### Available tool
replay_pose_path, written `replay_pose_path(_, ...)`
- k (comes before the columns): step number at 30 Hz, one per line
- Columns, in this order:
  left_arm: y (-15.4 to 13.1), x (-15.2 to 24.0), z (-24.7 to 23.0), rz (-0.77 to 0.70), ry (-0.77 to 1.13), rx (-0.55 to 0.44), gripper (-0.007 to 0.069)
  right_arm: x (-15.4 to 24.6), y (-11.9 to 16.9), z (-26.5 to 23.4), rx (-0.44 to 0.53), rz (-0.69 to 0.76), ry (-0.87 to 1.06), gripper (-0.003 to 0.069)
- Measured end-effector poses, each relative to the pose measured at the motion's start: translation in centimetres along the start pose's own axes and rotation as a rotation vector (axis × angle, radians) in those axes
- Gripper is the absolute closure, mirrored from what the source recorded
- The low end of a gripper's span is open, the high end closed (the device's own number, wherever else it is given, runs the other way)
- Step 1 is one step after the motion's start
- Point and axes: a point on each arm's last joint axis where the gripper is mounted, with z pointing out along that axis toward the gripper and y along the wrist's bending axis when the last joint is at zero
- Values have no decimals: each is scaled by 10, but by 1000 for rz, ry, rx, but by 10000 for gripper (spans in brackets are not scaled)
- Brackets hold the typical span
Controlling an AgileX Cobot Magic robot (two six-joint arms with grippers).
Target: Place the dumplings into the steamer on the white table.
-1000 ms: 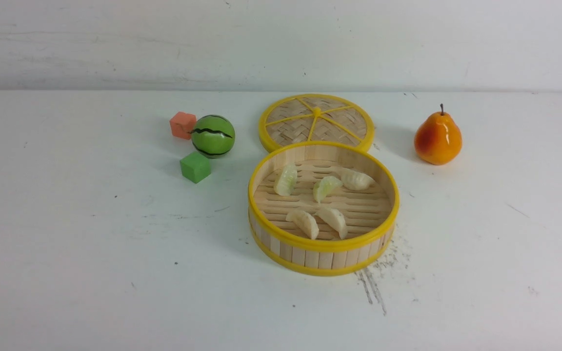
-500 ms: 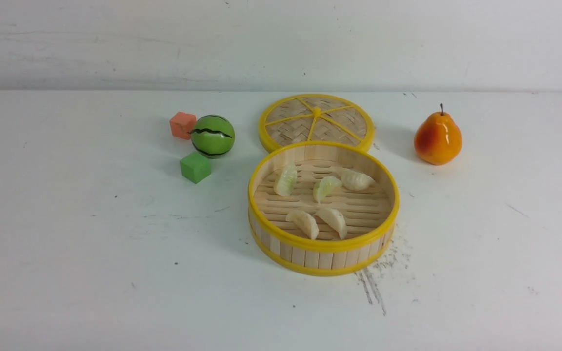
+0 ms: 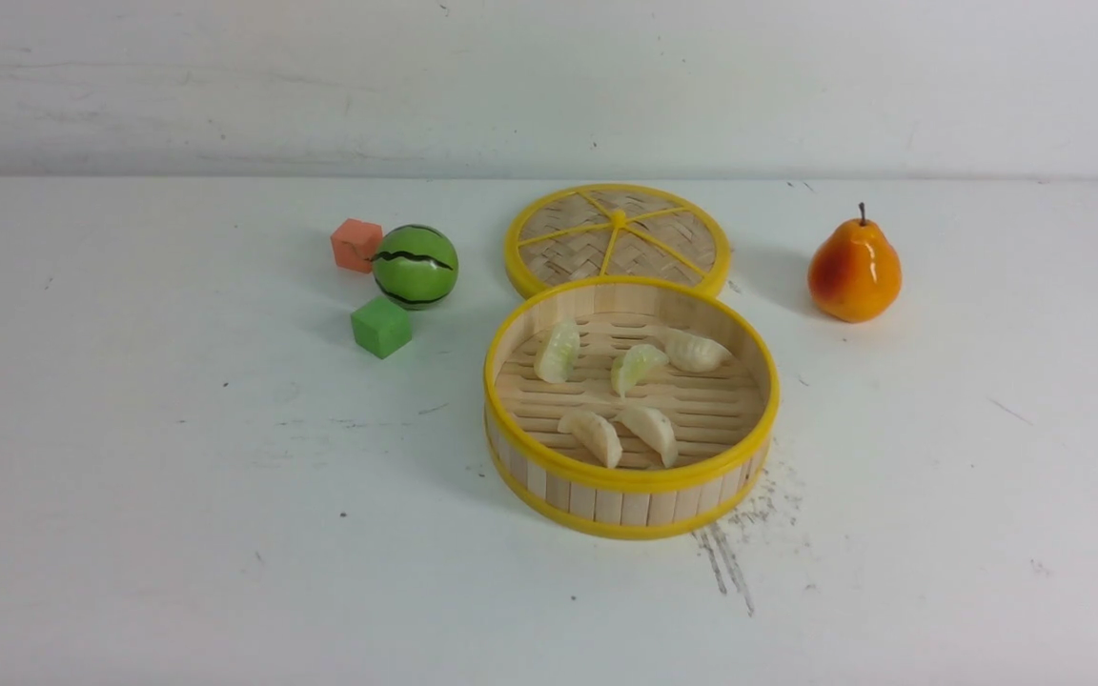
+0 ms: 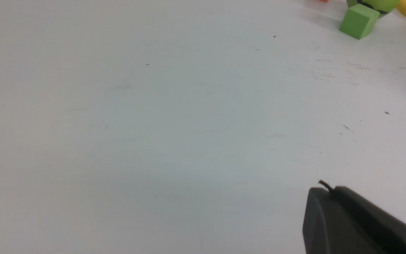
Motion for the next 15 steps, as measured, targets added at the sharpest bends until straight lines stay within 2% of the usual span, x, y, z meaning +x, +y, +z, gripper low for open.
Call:
replay_pose_path(5, -3, 1, 0, 3, 10, 48, 639, 0, 0, 0, 0, 0, 0, 552)
replay_pose_path(15, -3, 1, 0, 1, 9, 52, 639, 0, 0, 0, 0, 0, 0, 538)
